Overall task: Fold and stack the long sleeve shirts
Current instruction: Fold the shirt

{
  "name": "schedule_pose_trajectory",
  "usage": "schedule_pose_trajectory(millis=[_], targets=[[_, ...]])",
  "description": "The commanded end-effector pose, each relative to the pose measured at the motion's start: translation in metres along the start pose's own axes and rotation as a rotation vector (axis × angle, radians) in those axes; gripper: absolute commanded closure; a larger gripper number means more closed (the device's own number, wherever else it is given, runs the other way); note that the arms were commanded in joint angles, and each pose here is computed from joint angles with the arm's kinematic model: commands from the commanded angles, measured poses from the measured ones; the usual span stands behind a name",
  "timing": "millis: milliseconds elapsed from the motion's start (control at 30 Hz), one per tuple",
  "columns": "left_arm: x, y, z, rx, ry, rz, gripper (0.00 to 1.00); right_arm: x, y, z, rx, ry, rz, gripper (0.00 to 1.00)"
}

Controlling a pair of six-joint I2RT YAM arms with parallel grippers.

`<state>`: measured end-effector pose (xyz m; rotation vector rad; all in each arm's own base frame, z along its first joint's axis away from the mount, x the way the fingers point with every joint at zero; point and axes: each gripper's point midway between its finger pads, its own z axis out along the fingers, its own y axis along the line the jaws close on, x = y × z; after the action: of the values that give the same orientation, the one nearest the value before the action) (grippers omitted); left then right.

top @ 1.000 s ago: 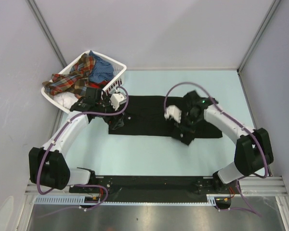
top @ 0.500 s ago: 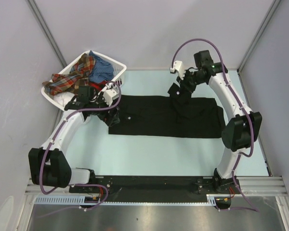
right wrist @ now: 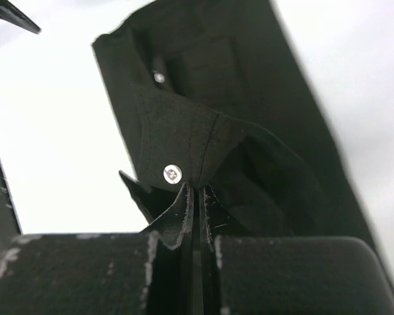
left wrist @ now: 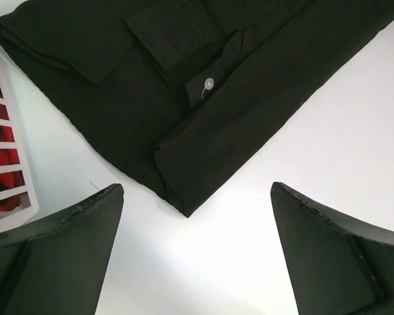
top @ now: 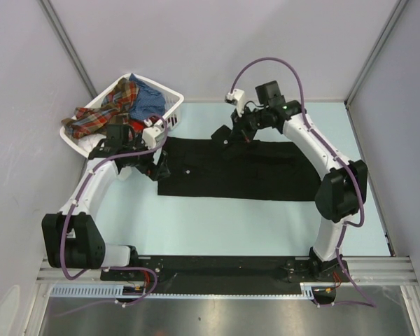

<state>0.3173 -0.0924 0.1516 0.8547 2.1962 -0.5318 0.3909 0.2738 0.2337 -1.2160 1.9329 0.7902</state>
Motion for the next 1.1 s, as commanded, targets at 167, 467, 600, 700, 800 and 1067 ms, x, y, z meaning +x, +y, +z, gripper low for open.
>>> schedule_pose_trajectory(millis=[167, 467, 600, 700, 800, 1067], targets=[[-0.033, -0.014, -0.007, 0.093, -0.151, -0.006, 0.01, -0.023, 0.016, 0.015, -0.046, -0.122, 0.000, 1.00], [-0.100, -0.068, -0.017, 0.154, -0.410, 0.582, 0.00, 0.010, 0.036, -0.015, -0.278, -0.020, -0.028, 1.00], [-0.124, -0.092, -0.007, 0.132, -0.440, 0.976, 0.01, 0.023, 0.058, -0.018, -0.363, 0.035, -0.044, 1.00], [-0.140, -0.113, -0.001, 0.089, -0.476, 1.268, 0.01, 0.030, 0.072, -0.019, -0.412, 0.076, -0.021, 0.99], [-0.147, -0.135, 0.009, 0.050, -0.528, 1.497, 0.01, 0.034, 0.078, -0.019, -0.437, 0.095, -0.001, 0.99], [-0.125, -0.183, 0.040, 0.105, -0.565, 1.759, 0.05, 0.035, 0.082, -0.016, -0.477, 0.111, 0.041, 0.98]])
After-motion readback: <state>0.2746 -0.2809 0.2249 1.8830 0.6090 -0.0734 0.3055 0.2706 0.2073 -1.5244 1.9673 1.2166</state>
